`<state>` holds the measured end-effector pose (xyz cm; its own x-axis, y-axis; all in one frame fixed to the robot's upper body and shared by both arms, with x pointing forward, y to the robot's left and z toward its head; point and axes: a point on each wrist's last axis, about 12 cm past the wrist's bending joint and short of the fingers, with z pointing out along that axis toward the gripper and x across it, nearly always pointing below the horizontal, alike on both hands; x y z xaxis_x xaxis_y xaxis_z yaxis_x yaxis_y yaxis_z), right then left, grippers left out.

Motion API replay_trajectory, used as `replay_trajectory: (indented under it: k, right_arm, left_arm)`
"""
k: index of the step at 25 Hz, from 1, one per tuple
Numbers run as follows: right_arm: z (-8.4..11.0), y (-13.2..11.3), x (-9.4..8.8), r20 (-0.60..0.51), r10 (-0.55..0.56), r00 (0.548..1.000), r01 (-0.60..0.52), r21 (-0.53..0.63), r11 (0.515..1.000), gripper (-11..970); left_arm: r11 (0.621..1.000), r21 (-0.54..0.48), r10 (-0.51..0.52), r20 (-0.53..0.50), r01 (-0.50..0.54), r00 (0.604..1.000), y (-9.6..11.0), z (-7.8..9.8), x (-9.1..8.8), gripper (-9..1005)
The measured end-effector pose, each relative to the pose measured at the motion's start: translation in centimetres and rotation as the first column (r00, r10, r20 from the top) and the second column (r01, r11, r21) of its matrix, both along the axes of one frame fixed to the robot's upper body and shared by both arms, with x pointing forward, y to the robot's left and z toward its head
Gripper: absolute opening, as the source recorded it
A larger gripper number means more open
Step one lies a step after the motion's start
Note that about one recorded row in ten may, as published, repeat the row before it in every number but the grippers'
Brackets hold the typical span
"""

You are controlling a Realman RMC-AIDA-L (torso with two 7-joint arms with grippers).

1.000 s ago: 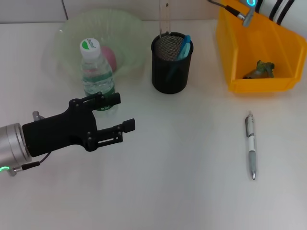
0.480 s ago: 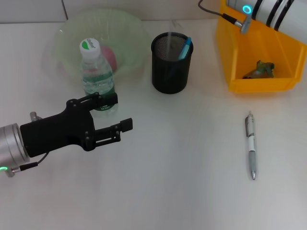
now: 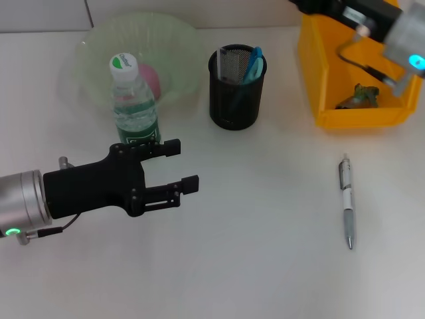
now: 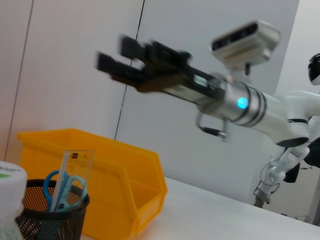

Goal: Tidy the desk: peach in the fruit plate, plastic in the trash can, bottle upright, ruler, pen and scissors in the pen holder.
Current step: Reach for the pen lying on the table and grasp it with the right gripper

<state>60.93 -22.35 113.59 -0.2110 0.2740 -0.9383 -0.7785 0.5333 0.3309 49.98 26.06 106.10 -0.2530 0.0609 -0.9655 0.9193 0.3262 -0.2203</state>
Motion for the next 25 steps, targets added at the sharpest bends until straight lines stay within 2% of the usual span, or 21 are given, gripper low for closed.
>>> replay_trajectory:
  k: [4, 7, 8, 9, 10, 11, 16, 18, 21, 25]
  right_arm:
    - [0.1, -3.6, -3.1, -0.109, 0.055, 0.993, -0.063, -0.069, 0.996, 625]
    - [2.2, -5.2, -4.8, -0.228, 0.084, 0.970, -0.134, -0.216, 0.967, 625]
    - [3.8, -6.0, -5.7, -0.305, 0.044, 0.951, -0.148, -0.328, 0.933, 625]
    - [3.8, -6.0, -5.7, -0.305, 0.044, 0.951, -0.148, -0.328, 0.933, 625]
    - [4.9, -6.3, -5.9, -0.338, 0.006, 0.941, -0.144, -0.384, 0.912, 625]
    - [5.8, -6.4, -6.0, -0.376, -0.038, 0.926, -0.141, -0.437, 0.888, 625]
    - [8.7, -5.9, -5.7, -0.506, -0.237, 0.830, -0.131, -0.590, 0.797, 626]
    - [9.5, -5.5, -5.4, -0.517, -0.338, 0.787, -0.133, -0.677, 0.724, 626]
    - [9.9, -4.0, -4.8, -0.504, -0.444, 0.741, -0.155, -0.772, 0.617, 626]
    - [9.3, -2.2, -4.1, -0.489, -0.519, 0.701, -0.179, -0.825, 0.535, 626]
  left_arm:
    - [1.000, 0.004, -0.006, 0.000, 0.006, 1.000, 0.0, 0.1, 0.1, 778]
    - [1.000, 0.012, -0.017, -0.002, 0.017, 1.000, 0.1, 0.3, 0.2, 778]
    - [1.000, 0.012, -0.017, -0.002, 0.017, 1.000, 0.1, 0.3, 0.2, 778]
    - [1.000, 0.012, -0.017, -0.002, 0.017, 1.000, 0.1, 0.3, 0.2, 778]
    - [1.000, 0.012, -0.017, -0.002, 0.017, 1.000, 0.1, 0.3, 0.2, 778]
    - [0.996, 0.052, -0.065, -0.020, 0.066, 0.998, -0.1, 0.6, 0.3, 777]
    - [0.994, 0.069, -0.078, -0.021, 0.079, 0.997, -0.2, 0.9, 0.7, 777]
    - [0.994, 0.069, -0.078, -0.021, 0.079, 0.997, -0.2, 0.9, 0.7, 777]
    - [0.994, 0.081, -0.079, -0.015, 0.080, 0.997, -0.3, 1.0, 1.2, 777]
    - [0.991, 0.107, -0.085, -0.013, 0.086, 0.996, -0.5, 1.1, 1.7, 777]
